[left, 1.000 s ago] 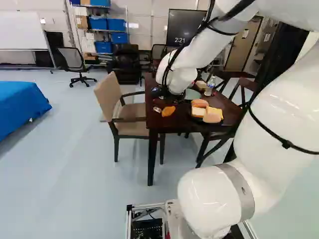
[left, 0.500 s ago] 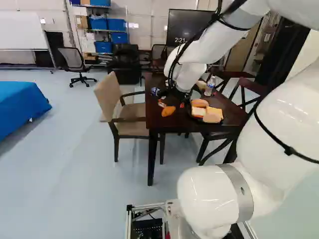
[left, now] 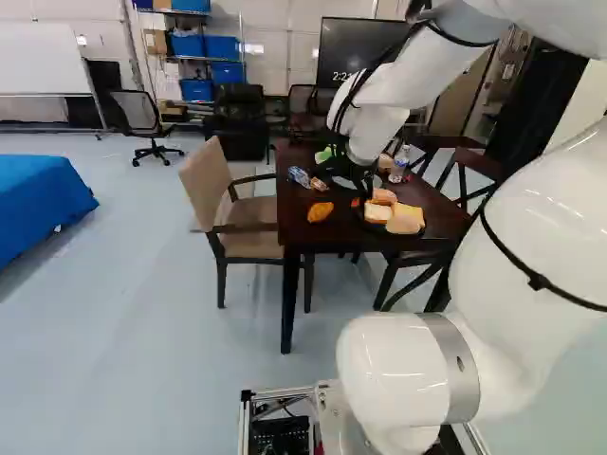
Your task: Move the croissant to the empty plate
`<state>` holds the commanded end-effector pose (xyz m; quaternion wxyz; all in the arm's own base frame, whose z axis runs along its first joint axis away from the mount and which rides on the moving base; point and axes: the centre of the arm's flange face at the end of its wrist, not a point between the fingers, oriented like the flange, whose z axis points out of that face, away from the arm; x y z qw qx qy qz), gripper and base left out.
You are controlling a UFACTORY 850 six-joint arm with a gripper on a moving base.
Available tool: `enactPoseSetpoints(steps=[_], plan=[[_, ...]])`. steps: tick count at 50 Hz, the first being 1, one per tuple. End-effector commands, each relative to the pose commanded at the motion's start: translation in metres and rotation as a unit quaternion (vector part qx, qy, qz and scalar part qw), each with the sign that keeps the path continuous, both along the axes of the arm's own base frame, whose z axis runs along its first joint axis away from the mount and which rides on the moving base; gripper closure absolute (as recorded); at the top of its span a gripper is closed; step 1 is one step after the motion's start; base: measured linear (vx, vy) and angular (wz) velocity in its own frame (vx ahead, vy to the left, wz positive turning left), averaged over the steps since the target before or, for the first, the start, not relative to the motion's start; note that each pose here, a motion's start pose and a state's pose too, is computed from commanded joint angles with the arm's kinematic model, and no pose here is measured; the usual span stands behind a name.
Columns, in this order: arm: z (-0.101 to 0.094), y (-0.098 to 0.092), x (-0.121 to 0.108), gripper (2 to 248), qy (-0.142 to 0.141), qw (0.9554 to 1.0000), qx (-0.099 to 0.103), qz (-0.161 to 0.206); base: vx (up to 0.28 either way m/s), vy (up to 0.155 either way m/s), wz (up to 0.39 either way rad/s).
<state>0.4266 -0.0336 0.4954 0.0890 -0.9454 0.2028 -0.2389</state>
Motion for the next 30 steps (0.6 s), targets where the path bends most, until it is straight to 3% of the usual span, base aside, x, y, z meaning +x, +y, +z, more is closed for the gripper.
enactPoseSetpoints(steps=[21,30], plan=[[-0.003,-0.02,0.024,3,0.065,0.997,0.04,-0.016,0.0,0.0,0.0],[-0.003,-0.026,0.04,3,0.072,0.9961,0.047,-0.019,0.0,0.0,0.0]])
